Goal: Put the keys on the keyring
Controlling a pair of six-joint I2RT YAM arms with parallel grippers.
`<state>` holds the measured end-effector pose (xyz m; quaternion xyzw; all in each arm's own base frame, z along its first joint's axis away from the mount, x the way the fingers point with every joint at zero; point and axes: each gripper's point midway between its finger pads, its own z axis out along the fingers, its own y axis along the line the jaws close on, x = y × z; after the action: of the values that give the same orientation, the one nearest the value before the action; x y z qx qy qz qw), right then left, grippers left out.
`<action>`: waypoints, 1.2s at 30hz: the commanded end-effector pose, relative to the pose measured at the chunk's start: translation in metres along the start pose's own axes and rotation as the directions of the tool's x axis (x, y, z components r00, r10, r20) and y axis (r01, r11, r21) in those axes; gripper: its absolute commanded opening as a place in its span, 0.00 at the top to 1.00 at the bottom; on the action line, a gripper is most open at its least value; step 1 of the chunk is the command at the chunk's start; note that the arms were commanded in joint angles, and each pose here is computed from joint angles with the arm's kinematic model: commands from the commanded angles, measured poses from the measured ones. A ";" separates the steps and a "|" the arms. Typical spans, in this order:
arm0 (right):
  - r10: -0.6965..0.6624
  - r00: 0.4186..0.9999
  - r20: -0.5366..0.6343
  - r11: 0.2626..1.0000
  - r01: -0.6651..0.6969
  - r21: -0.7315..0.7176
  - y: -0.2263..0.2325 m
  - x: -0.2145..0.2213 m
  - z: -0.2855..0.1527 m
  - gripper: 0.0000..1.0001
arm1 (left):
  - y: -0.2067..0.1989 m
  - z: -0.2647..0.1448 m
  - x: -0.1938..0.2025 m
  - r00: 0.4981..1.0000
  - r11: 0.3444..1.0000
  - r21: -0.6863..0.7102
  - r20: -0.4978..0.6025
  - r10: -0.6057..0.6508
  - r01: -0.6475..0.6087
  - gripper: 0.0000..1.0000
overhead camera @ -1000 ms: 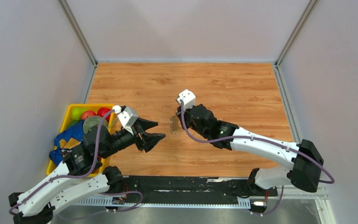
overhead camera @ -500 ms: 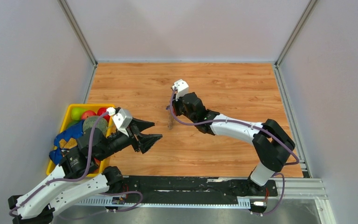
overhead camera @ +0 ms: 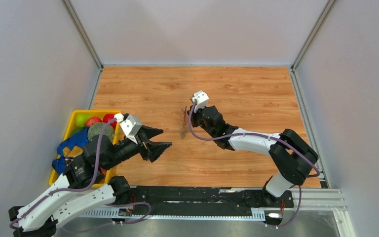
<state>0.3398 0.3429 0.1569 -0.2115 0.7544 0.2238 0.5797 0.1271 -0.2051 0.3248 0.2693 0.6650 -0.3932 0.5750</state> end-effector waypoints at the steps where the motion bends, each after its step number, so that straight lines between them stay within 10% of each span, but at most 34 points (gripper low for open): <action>1: 0.029 0.999 -0.036 0.998 -0.027 0.051 -0.012 0.011 -0.016 1.00 | 0.000 0.005 -0.003 1.000 1.000 0.000 0.003 0.017 -0.017 0.28; 36: 0.379 0.914 -0.147 0.898 -0.324 0.298 -0.090 0.092 -0.114 1.00 | -0.002 0.017 0.004 1.000 1.000 0.014 -0.016 -0.004 0.004 0.28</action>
<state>0.2846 0.2084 0.0774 -0.0548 0.8648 0.1872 0.4628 0.1319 -0.2161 0.3197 0.2771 0.6705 -0.3923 0.5654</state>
